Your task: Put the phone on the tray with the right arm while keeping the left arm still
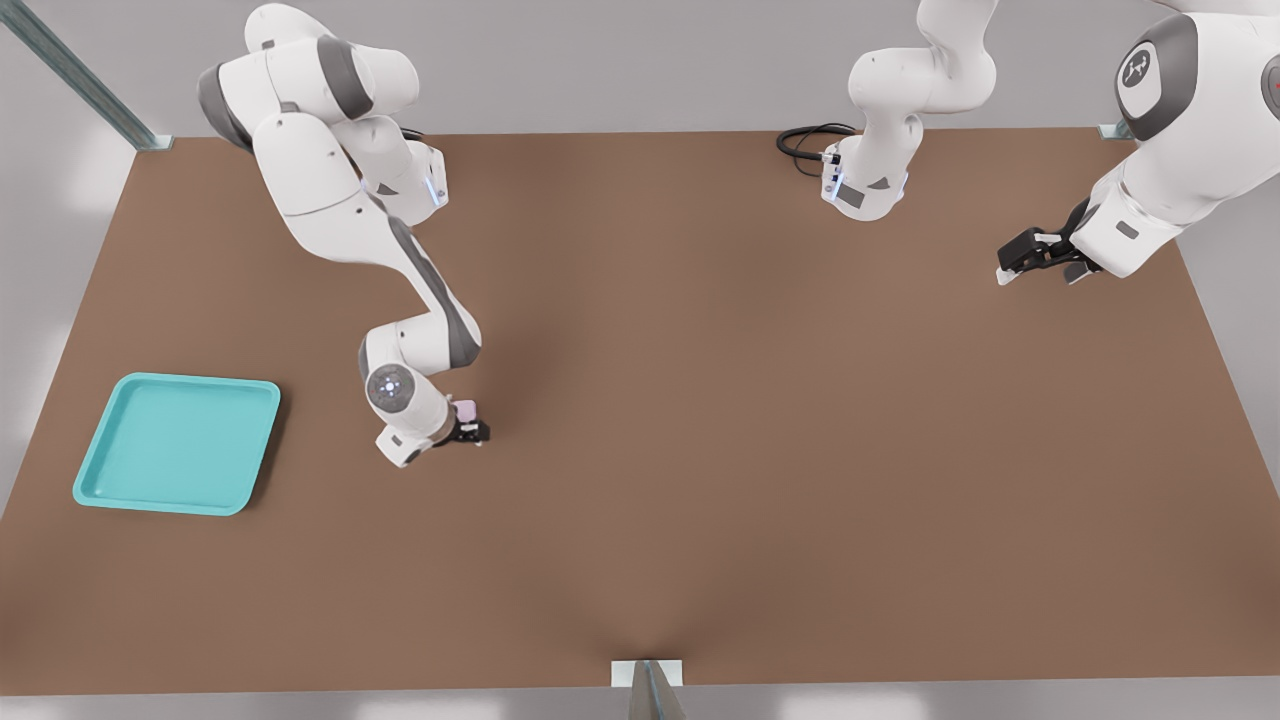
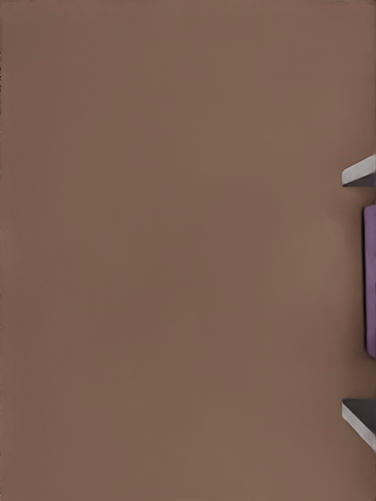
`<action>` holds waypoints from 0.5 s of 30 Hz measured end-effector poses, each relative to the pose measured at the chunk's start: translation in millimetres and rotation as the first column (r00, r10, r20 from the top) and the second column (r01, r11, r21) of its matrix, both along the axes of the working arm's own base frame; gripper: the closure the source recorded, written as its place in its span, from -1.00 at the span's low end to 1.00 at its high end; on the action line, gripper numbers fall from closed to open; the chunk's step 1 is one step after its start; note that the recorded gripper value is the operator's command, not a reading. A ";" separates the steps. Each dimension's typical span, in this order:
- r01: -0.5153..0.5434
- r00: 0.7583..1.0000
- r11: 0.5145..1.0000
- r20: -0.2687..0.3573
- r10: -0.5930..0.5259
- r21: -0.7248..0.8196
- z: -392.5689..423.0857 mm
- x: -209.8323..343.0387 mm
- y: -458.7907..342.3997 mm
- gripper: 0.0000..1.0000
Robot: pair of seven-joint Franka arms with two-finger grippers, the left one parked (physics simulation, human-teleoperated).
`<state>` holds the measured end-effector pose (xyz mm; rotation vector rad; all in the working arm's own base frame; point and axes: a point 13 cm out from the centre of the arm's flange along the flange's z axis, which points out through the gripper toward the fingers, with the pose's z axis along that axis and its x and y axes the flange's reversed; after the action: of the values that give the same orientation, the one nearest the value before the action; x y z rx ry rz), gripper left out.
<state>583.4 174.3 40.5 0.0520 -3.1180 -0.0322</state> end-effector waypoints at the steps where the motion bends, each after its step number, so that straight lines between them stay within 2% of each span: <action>1: 0.004 1.000 1.000 0.004 -0.004 0.000 -0.1 1.4 -1.3 -1.00; 11: 0.011 1.000 1.000 -0.001 -0.011 -0.008 -0.4 -14.6 3.4 -0.98; 13: 0.017 1.000 1.000 -0.004 -0.017 -0.010 -1.9 -16.8 2.2 -0.77; 15: 0.022 1.000 1.000 -0.007 -0.022 -0.010 -4.4 -17.4 1.5 -0.67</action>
<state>566.0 175.7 36.2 0.0173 -3.1120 -0.0170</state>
